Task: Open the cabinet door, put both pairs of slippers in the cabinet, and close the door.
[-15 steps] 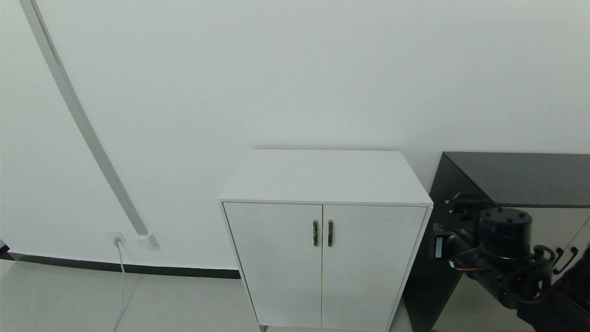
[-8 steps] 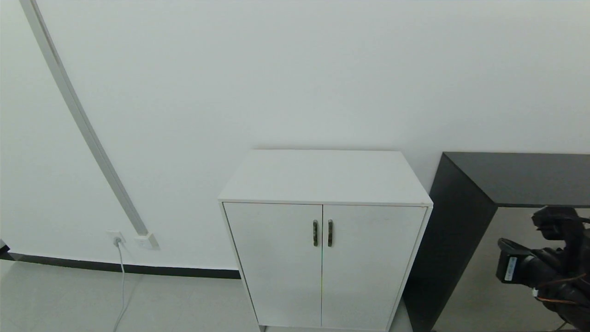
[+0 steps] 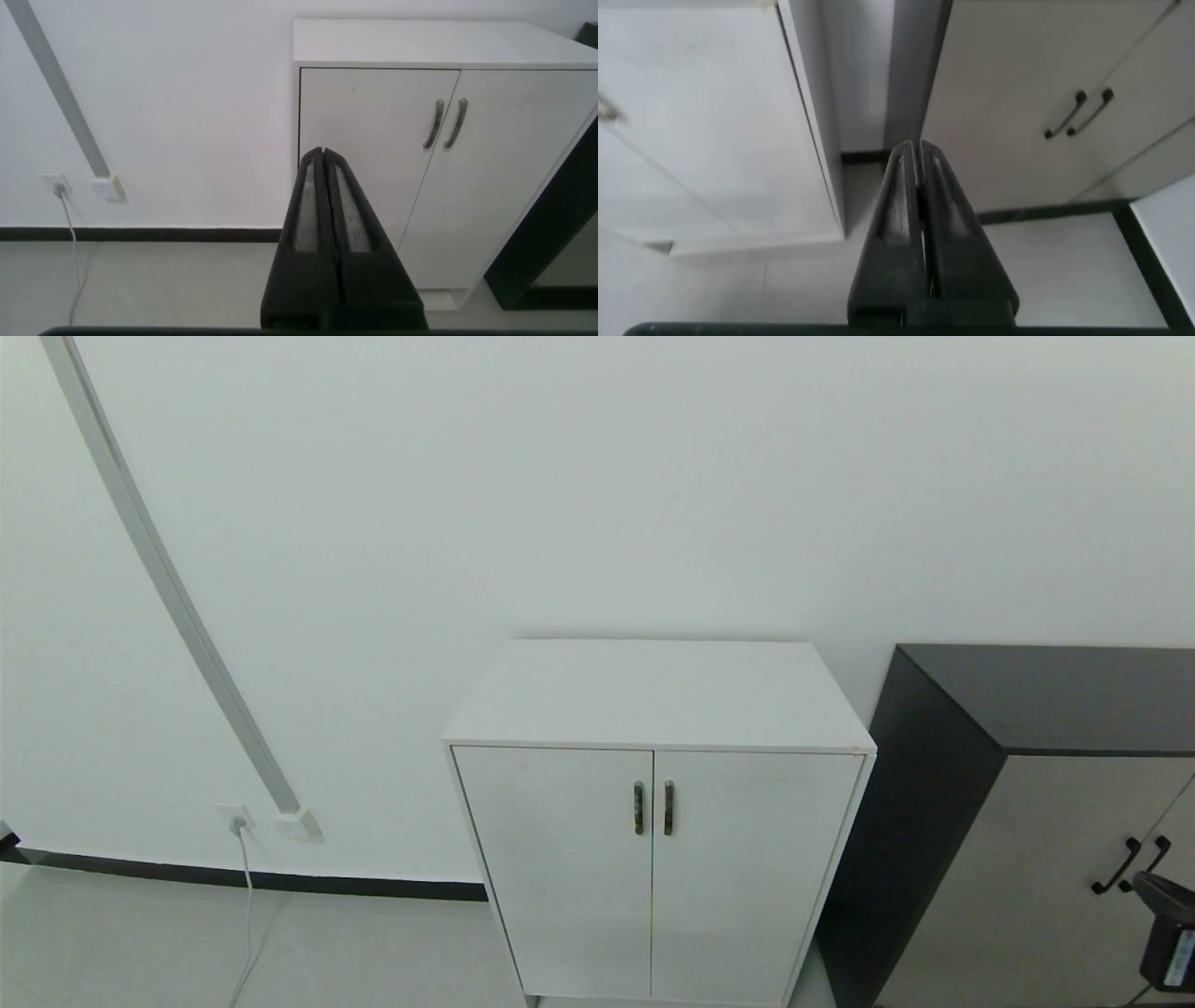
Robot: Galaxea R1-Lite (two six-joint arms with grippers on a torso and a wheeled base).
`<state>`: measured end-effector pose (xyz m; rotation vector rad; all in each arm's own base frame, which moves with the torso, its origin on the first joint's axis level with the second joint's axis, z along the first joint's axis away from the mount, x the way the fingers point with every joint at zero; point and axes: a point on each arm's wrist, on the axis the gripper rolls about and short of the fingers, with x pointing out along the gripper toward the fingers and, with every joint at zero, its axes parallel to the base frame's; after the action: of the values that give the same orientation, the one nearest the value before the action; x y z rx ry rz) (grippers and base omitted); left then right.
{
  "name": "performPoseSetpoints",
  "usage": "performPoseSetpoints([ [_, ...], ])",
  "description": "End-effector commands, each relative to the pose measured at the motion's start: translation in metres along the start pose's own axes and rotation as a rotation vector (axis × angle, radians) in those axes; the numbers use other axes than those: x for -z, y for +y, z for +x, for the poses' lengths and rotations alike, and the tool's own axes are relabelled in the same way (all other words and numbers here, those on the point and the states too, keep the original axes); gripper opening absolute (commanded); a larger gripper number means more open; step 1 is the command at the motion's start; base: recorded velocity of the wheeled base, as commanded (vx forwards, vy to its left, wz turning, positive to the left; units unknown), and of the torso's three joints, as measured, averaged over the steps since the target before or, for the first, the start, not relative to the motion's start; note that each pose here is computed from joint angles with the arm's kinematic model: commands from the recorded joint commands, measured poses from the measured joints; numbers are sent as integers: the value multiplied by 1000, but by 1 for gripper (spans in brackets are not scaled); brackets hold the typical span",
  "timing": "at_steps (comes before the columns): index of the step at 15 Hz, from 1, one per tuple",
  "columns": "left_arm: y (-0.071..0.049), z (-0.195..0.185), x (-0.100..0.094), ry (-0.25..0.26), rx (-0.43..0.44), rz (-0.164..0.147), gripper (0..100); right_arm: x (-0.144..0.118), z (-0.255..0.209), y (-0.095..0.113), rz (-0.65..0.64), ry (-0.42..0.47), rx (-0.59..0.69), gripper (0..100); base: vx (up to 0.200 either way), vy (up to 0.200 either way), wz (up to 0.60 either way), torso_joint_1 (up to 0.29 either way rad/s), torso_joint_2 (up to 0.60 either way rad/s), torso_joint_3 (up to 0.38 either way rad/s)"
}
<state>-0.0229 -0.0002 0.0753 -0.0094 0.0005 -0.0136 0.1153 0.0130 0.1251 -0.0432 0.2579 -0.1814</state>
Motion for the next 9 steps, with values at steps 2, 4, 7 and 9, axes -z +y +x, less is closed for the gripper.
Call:
performPoseSetpoints([
  [2,0,0,0,0,0,0,0,9,-56,-21,24,-70,-27,0,0,0,0,0,0,0],
  [4,0,0,0,0,0,0,0,19,-79,-29,25,-68,-30,0,0,0,0,0,0,0],
  [7,0,0,0,1,0,0,0,45,-110,-41,28,-81,-51,0,0,0,0,0,0,0],
  [9,0,0,0,1,0,0,0,62,-121,-46,40,-118,-59,0,0,0,0,0,0,0],
])
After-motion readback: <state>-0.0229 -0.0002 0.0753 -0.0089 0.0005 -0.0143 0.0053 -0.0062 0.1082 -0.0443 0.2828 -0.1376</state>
